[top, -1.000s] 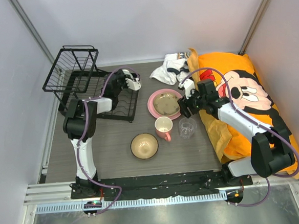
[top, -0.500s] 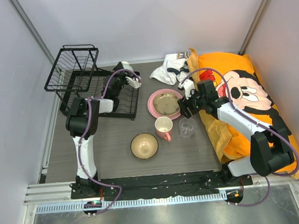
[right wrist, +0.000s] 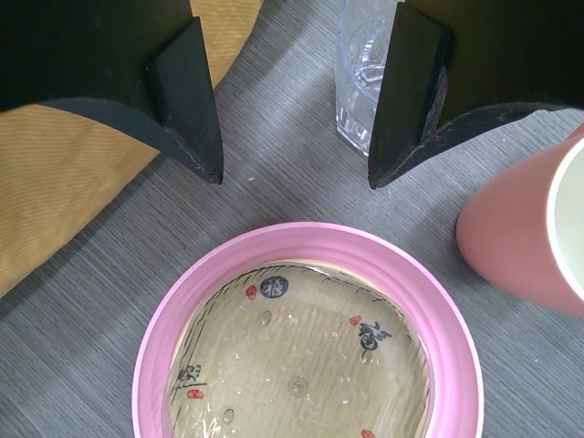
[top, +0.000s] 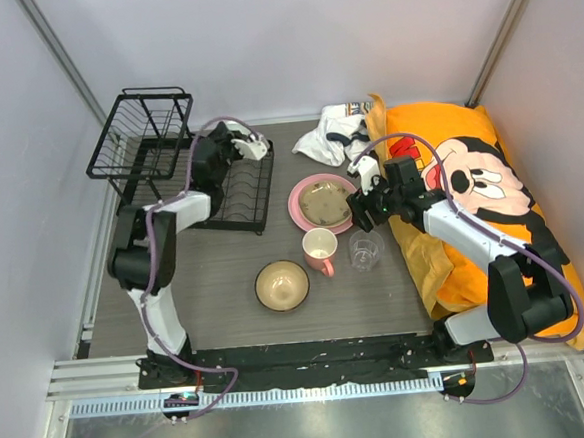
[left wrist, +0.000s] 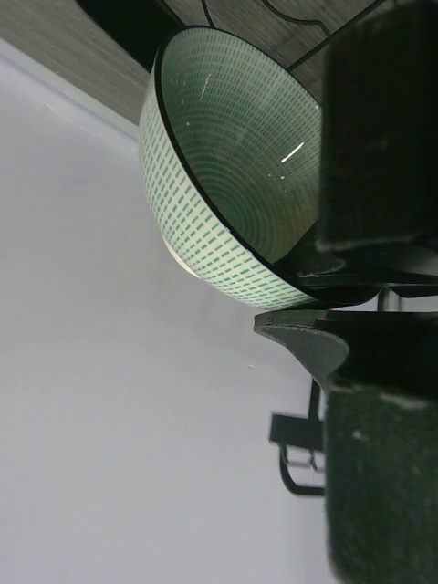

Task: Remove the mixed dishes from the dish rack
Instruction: Pick up the bowl from the dish rack.

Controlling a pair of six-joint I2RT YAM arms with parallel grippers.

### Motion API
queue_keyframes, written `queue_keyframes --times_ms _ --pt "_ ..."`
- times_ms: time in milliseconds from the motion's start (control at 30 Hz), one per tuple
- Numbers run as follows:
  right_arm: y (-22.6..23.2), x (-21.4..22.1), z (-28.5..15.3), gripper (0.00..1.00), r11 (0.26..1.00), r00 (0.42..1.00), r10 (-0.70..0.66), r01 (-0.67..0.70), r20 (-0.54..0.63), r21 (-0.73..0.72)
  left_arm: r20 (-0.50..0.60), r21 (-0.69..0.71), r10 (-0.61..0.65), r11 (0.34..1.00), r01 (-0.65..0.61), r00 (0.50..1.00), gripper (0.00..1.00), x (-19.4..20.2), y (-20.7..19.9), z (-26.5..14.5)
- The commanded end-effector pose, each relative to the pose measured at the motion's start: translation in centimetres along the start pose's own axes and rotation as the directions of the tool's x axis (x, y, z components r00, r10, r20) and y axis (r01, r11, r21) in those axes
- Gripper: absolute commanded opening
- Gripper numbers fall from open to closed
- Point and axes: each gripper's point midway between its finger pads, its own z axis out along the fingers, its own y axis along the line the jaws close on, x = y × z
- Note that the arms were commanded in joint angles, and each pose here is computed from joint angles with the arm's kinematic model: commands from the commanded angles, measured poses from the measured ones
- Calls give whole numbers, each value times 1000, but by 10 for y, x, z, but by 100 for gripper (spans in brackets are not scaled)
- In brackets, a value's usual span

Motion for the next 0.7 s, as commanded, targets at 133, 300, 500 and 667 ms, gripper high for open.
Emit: queue_keyframes --times_ms 133,300,500,667 --pt "-4 -24 -10 69 1000 997 -26 25 69 9 -64 42 -409 910 412 910 0 -51 104 -67" --pt "-1 -28 -13 69 1000 996 -26 26 84 0 -174 210 -551 789 577 816 0 -74 98 -112" --pt "1 -32 -16 69 1000 995 -25 26 99 -8 -303 343 -622 636 691 723 0 -97 85 -166" --pt "1 -32 -18 69 1000 994 -24 24 102 -4 -482 441 -599 465 768 639 0 -108 55 -217"
